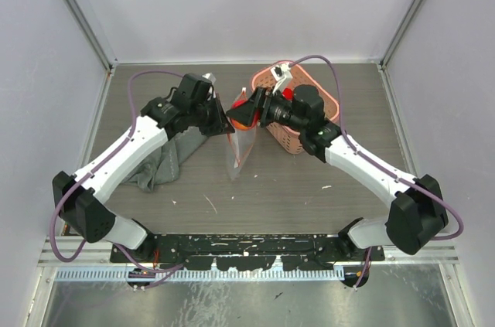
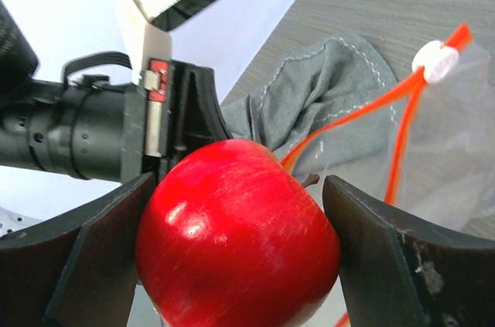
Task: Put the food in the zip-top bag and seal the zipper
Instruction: Place the fake fruit in the zipper food storage bag.
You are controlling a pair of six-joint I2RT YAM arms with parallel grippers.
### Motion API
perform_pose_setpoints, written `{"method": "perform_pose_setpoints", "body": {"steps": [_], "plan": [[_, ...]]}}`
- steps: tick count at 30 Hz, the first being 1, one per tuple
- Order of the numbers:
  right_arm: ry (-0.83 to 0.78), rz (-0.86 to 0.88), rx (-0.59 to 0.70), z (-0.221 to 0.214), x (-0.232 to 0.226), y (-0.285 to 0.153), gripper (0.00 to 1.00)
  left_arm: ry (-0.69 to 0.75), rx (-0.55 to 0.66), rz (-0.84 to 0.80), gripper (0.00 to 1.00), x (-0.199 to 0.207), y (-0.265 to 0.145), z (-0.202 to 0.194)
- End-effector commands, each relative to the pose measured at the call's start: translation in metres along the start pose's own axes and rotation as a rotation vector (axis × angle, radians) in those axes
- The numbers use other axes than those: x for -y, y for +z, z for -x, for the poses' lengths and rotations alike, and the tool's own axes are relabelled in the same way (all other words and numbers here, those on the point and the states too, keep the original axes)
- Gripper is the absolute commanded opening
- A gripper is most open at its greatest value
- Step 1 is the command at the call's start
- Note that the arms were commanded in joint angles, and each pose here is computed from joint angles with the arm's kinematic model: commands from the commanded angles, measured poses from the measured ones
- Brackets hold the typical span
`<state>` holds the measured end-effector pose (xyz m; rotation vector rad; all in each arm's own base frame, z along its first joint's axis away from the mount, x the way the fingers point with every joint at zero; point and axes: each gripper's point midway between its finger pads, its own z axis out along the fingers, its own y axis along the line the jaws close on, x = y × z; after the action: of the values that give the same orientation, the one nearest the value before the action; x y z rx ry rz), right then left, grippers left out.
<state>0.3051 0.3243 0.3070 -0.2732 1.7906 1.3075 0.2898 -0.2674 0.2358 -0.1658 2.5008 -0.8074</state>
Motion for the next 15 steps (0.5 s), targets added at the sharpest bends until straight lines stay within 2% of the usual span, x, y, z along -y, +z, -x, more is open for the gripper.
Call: {"method": "perform_pose_setpoints", "body": {"steps": [1,10,15], "plan": [[0.006,0.037,0.047,0.005,-0.008,-0.002,0.38,0.003,0.077,-0.093,0.0,0.022,-0.019,0.013],[-0.008,-0.07,-0.015,-0.027,0.033,0.002,0.38,0.0,0.1,-0.086,0.0,0.018,-0.025,0.013],[-0.017,-0.06,-0.058,-0.041,0.042,0.01,0.38,0.0,0.093,-0.122,0.0,0.024,-0.026,0.012]]}}
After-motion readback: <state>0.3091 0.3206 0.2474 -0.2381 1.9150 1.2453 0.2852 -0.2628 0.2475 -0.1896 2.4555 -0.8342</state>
